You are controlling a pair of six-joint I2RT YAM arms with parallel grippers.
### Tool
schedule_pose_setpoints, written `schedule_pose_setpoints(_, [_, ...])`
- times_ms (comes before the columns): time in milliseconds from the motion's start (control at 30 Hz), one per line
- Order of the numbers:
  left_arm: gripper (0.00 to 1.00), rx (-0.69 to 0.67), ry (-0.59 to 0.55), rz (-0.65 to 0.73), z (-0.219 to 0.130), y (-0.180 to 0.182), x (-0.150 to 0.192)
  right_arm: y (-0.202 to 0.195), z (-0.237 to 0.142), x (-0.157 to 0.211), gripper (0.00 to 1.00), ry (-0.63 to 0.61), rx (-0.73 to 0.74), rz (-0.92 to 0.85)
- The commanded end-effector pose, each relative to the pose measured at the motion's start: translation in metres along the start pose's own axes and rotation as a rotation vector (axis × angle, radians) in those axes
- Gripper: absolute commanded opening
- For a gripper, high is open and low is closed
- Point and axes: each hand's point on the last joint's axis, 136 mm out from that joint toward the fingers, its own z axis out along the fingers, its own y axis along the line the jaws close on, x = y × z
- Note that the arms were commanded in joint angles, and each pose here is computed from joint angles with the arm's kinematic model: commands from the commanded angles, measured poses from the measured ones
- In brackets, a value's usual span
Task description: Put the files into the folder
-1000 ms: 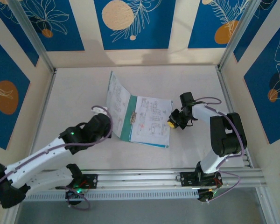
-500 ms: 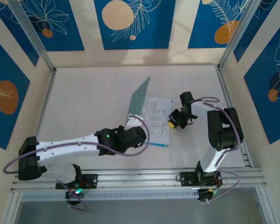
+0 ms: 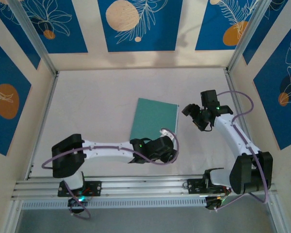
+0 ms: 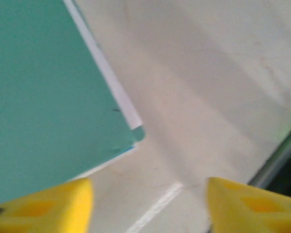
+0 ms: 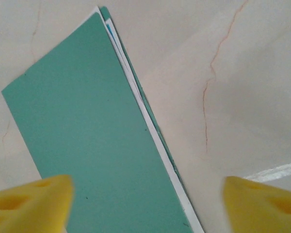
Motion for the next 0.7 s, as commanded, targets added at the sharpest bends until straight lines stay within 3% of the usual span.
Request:
schedule_pose_setpoints(0, [0.94,0.166,-0.055,-0.072,-0.013,-0.028,-0.027,-0.003,-0.007,0.001,0.99,-0.02,-0.02,-0.057])
schedule_pose_setpoints(33, [1.0,0.184,-0.061,-0.09,-0.017,-0.027,-0.03,-0.003,-0.009,0.0,0.99,-0.031,-0.031,-0.064])
schedule_pose_setpoints(133, [1.0,0.208,-0.098,-0.186,-0.031,-0.003,-0.041,0.006,-0.021,-0.007,0.99,-0.099,-0.093,-0.135])
schedule_pose_setpoints(233, [1.0,0.191,-0.19,-0.25,-0.058,0.036,-0.056,0.003,-0.041,-0.026,0.99,-0.213,-0.036,-0.186])
schedule_pose_setpoints(300, [1.0,0.109,-0.228,-0.303,-0.077,0.079,-0.064,-0.002,-0.056,-0.044,0.99,-0.305,0.008,-0.2])
schedule_pose_setpoints(367, [1.0,-0.027,-0.241,-0.349,-0.095,0.125,-0.067,0.003,-0.059,-0.058,1.0,-0.359,-0.042,-0.261])
schedule_pose_setpoints(433, [1.0,-0.204,-0.26,-0.387,-0.117,0.173,-0.066,0.021,-0.054,-0.065,0.99,-0.391,-0.193,-0.439])
schedule_pose_setpoints(533, [1.0,-0.502,-0.323,-0.404,-0.158,0.236,-0.061,0.008,-0.035,-0.078,0.99,-0.459,-0.139,-0.531])
schedule_pose_setpoints(667, [1.0,-0.735,-0.357,-0.367,-0.203,0.284,-0.055,-0.004,-0.012,-0.086,0.99,-0.455,-0.137,-0.524])
